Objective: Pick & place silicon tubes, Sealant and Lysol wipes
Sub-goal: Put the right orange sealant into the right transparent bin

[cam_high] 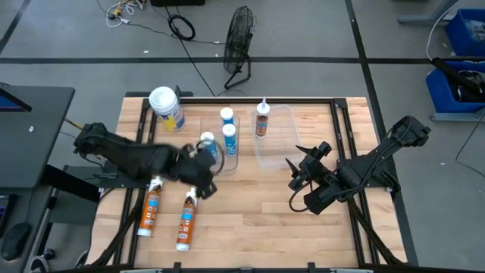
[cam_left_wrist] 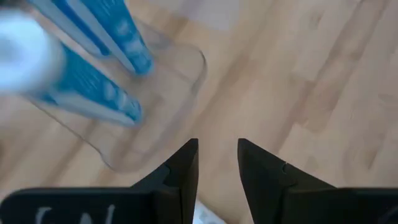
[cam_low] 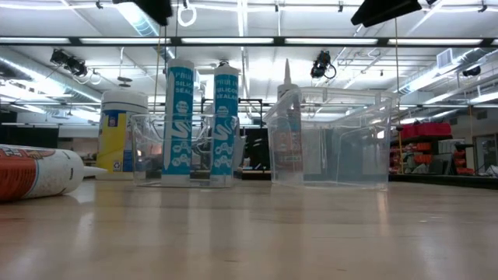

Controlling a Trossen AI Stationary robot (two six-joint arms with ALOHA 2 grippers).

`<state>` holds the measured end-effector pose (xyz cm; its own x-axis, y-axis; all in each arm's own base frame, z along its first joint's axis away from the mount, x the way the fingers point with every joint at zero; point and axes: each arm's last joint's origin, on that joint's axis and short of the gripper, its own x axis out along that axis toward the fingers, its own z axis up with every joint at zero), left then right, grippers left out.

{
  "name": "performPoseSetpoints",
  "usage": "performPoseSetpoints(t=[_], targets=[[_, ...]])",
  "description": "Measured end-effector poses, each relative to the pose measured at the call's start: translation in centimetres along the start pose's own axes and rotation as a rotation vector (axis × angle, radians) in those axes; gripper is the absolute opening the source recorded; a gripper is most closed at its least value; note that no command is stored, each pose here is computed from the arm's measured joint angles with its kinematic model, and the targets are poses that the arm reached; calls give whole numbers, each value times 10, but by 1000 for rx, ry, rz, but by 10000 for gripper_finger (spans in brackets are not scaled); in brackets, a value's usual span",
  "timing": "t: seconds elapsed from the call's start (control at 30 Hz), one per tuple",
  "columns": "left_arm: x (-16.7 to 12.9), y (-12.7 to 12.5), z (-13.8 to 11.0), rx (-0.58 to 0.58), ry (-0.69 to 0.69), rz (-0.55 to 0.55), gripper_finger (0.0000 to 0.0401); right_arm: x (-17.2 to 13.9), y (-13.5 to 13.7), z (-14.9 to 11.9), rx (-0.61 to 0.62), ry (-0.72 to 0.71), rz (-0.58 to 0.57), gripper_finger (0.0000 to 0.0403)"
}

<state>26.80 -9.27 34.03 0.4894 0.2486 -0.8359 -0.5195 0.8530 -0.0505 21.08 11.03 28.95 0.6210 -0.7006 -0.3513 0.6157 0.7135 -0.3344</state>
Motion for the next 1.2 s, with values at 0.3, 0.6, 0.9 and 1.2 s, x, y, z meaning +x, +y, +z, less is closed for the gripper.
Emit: performPoseSetpoints(t=[0.3, 0.6, 0.9, 1.2], targets=[[1, -26, -71, -166, 68, 15, 115, -8, 4, -1, 7, -13, 41, 265], [3, -41, -126, -369, 97, -31, 130, -9, 5, -1, -10, -17, 46, 265], [25, -53, -161, -518, 244, -175, 272, -9, 5, -1, -11, -10, 51, 265], [37, -48, -182, -621, 335, -150, 320, -9, 5, -2, -17, -2, 58, 265]])
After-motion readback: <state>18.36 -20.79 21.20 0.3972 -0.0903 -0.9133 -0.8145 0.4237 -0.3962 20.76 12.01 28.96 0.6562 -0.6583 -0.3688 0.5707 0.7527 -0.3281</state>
